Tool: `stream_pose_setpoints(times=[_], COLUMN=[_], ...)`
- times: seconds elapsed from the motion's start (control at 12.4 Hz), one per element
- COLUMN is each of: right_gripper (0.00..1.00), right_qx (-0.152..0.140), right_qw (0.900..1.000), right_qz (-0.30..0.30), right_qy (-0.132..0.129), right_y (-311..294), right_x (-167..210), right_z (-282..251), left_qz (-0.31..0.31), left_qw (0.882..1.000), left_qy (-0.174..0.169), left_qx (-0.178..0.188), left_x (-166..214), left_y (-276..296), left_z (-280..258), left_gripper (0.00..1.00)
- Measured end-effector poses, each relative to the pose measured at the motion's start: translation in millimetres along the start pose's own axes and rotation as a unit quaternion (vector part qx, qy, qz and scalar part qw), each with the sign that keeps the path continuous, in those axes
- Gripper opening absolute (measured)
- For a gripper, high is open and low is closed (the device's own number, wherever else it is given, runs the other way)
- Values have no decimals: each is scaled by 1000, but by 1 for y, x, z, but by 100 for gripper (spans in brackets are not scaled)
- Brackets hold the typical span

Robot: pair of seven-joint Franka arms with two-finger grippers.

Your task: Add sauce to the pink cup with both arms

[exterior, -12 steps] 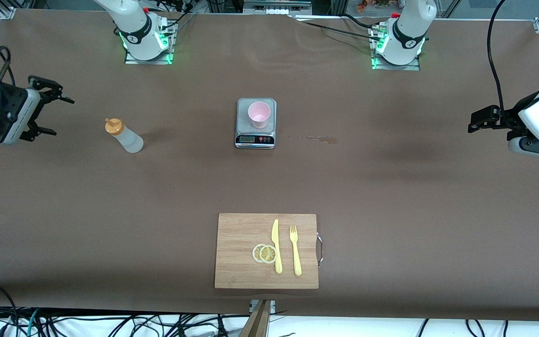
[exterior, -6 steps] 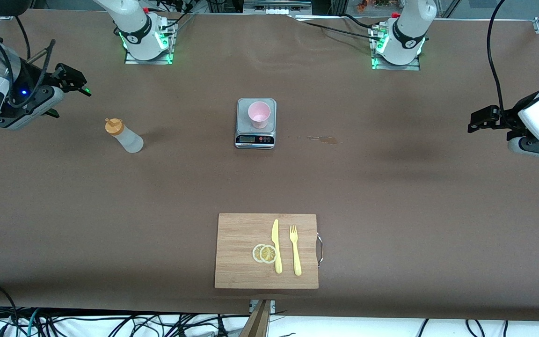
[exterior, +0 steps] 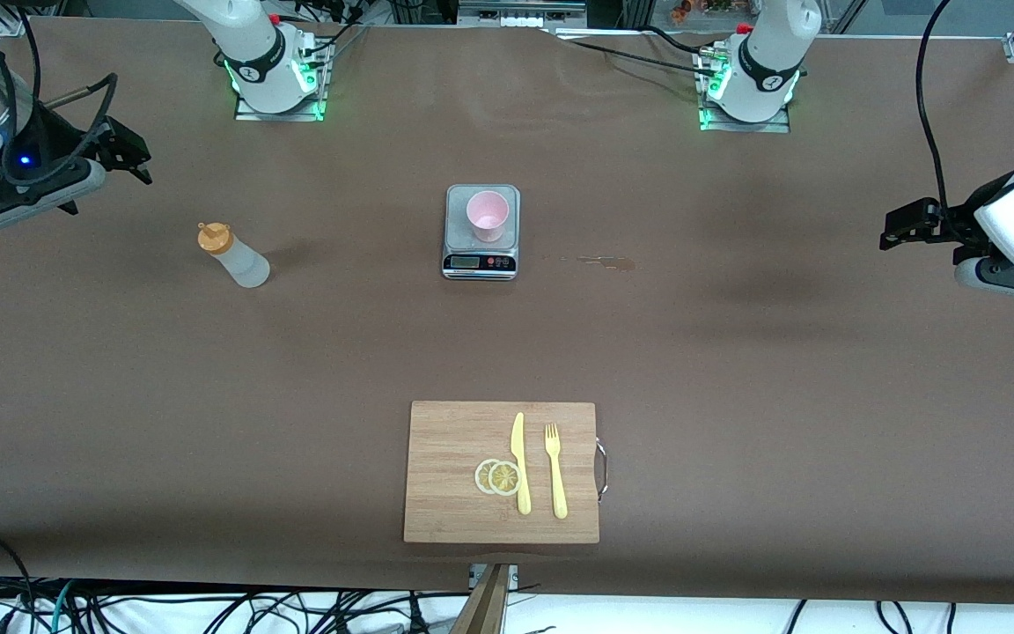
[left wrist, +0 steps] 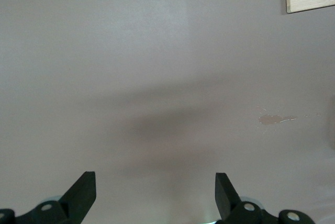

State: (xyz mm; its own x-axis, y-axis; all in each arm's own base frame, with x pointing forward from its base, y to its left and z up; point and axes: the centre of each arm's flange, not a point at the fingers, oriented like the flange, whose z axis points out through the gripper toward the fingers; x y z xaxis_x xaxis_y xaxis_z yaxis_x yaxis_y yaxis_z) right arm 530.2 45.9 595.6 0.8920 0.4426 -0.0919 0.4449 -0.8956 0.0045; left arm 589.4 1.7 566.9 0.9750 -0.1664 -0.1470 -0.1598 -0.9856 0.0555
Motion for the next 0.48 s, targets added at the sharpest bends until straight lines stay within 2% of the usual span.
stream_pose_setpoints(times=[0.24,0.48], right_gripper=[100,100], right_qx=[1,-1], right_qw=[997,995], right_qz=[76,100], right_qy=[17,28], right_y=[-1,-1], right_x=[-3,-7], right_z=[-16,-28], left_qz=[0,0], left_qw=[1000,1000], left_qy=[0,0], left_qx=[0,0], left_x=[0,0], left_y=[0,0], left_z=[0,0], left_gripper=[100,100])
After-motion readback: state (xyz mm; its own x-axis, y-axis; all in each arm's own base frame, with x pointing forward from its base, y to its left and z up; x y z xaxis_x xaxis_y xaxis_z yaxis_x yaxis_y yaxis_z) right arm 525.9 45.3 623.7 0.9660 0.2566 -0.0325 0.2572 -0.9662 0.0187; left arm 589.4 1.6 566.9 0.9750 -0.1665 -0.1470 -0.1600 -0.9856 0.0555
